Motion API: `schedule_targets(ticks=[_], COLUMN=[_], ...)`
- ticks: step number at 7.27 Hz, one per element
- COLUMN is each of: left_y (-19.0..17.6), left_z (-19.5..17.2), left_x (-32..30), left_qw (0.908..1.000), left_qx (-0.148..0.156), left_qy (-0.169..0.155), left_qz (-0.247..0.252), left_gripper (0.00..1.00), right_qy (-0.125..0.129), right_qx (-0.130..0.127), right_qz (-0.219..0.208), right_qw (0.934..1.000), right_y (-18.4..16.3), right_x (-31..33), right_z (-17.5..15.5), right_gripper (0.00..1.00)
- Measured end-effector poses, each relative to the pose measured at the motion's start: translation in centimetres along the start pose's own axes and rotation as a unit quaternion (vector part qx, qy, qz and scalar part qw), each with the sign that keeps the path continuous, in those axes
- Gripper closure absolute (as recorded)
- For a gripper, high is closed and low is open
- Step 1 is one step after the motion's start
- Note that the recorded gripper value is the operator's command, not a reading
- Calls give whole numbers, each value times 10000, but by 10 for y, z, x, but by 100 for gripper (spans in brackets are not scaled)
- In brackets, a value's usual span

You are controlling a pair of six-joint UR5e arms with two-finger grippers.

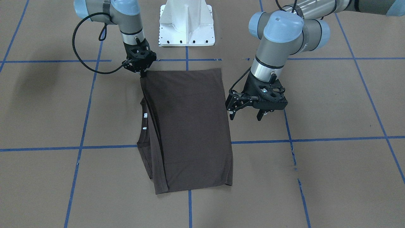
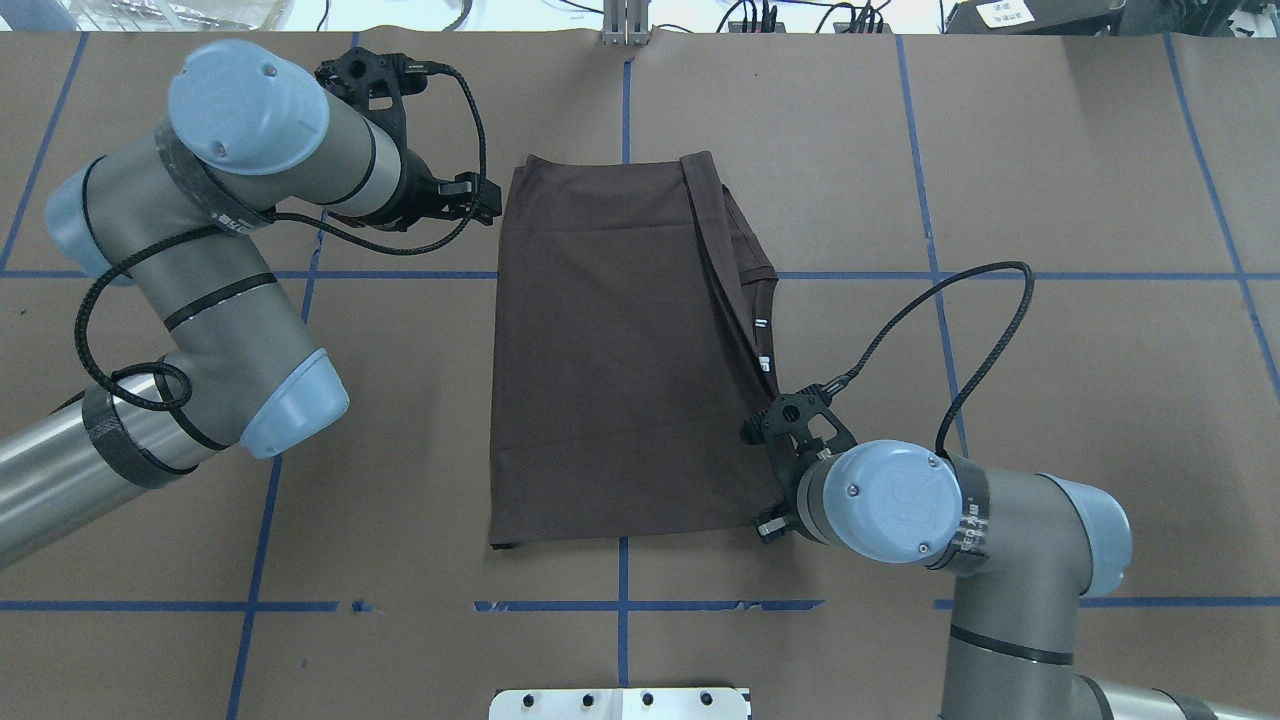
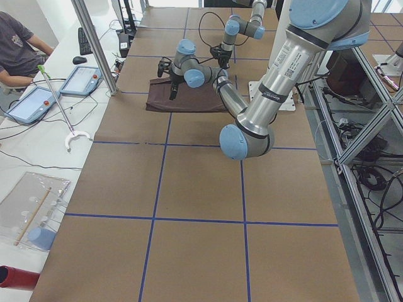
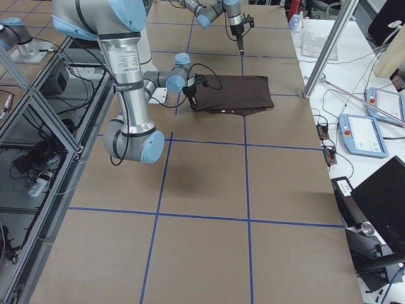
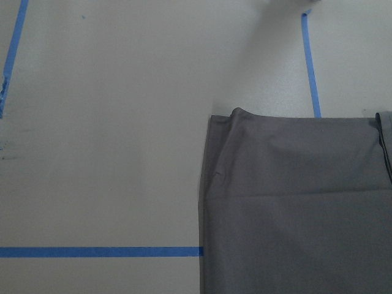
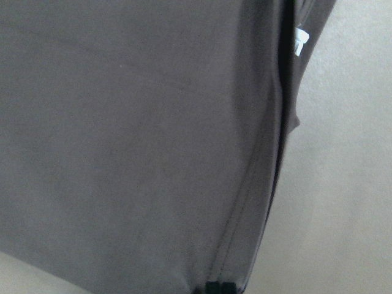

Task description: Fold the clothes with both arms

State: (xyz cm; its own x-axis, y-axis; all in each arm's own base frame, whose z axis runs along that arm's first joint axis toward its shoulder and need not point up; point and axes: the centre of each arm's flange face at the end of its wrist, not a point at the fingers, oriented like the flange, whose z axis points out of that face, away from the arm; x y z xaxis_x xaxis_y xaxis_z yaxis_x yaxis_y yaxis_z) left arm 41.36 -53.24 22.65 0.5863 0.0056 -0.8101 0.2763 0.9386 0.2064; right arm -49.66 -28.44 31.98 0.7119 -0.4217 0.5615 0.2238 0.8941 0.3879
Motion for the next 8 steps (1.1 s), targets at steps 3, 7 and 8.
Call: schedule_targets(ticks=[3, 7, 8], left_y=[0, 0, -1], left_z=[2, -4, -7], left_x=[-1, 4, 6], left_qw=[10000, 10000, 10000], left_qx=[-6, 17, 33], left_qy=[-16, 45, 81], left_qz=[0, 18, 24], left_gripper=[0, 0, 0], right_qy=[45, -5, -70], right_qx=[-116, 216, 305], right_qz=[381, 673, 766], right_qw=[9992, 9975, 9966], right_y=[8, -35, -56], right_x=[15, 38, 41], right_z=[1, -22, -31], right_gripper=[0, 0, 0])
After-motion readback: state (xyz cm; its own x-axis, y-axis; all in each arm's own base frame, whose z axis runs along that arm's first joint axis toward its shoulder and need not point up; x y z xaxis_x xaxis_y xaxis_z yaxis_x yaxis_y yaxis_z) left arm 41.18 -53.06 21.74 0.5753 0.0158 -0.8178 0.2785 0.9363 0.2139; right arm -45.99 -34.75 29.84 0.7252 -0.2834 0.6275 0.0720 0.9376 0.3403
